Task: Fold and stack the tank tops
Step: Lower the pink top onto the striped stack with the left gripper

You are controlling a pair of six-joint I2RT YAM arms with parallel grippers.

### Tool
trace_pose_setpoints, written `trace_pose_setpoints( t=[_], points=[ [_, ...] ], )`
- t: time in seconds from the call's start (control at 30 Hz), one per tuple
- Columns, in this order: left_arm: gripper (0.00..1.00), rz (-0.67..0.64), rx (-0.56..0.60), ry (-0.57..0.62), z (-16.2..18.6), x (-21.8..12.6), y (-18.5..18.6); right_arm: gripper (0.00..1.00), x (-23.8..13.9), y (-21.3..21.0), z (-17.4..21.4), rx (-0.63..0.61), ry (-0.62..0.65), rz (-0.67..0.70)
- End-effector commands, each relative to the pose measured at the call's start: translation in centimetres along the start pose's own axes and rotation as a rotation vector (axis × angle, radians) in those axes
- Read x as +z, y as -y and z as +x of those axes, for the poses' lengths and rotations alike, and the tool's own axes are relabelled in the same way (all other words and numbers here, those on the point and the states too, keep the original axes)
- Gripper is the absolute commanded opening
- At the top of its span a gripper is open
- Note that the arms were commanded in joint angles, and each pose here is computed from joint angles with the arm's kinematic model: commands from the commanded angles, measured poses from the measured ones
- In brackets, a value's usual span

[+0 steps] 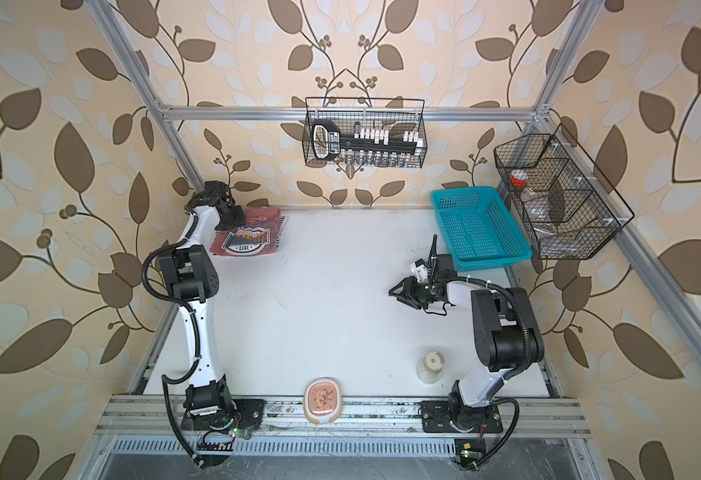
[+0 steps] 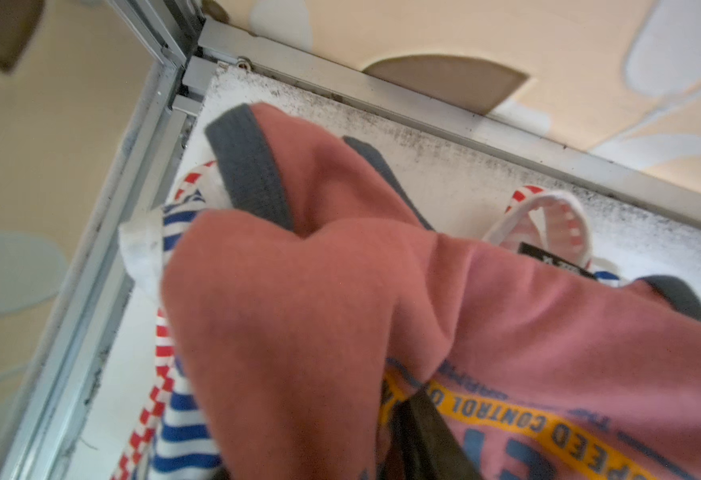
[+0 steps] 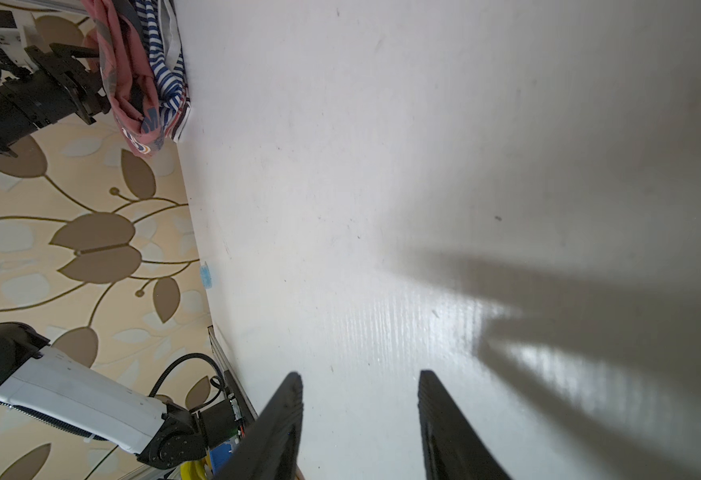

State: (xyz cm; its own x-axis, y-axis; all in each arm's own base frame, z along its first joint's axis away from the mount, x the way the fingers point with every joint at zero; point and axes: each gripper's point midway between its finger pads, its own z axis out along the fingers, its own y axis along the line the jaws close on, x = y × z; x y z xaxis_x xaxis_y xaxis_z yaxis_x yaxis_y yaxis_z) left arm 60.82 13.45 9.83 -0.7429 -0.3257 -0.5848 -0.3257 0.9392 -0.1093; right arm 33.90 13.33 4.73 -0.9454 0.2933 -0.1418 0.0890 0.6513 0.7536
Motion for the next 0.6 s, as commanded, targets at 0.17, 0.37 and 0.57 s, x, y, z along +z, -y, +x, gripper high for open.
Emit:
trace_pose_setpoints(
  t=[0.17, 0.37, 0.57],
  points=[
    [0.68, 0.003, -0.059, 0.17, -5.5, -7.4, -1.7, 0.46, -0.2, -0.8, 0.4, -0.035, -0.003, 0.004],
    [0.71, -0.018, -0.071, 0.208, -6.6, -10.3, -3.0, 0.46, 0.0, -0.8, 0.5, -0.036, -0.009, -0.005],
    [0.68, 0.015, -0.094, 0.237, -6.8, -13.6, -2.5, 0.46, 0.1, -0.9, 0.4, -0.041, -0.008, -0.015]
  ],
)
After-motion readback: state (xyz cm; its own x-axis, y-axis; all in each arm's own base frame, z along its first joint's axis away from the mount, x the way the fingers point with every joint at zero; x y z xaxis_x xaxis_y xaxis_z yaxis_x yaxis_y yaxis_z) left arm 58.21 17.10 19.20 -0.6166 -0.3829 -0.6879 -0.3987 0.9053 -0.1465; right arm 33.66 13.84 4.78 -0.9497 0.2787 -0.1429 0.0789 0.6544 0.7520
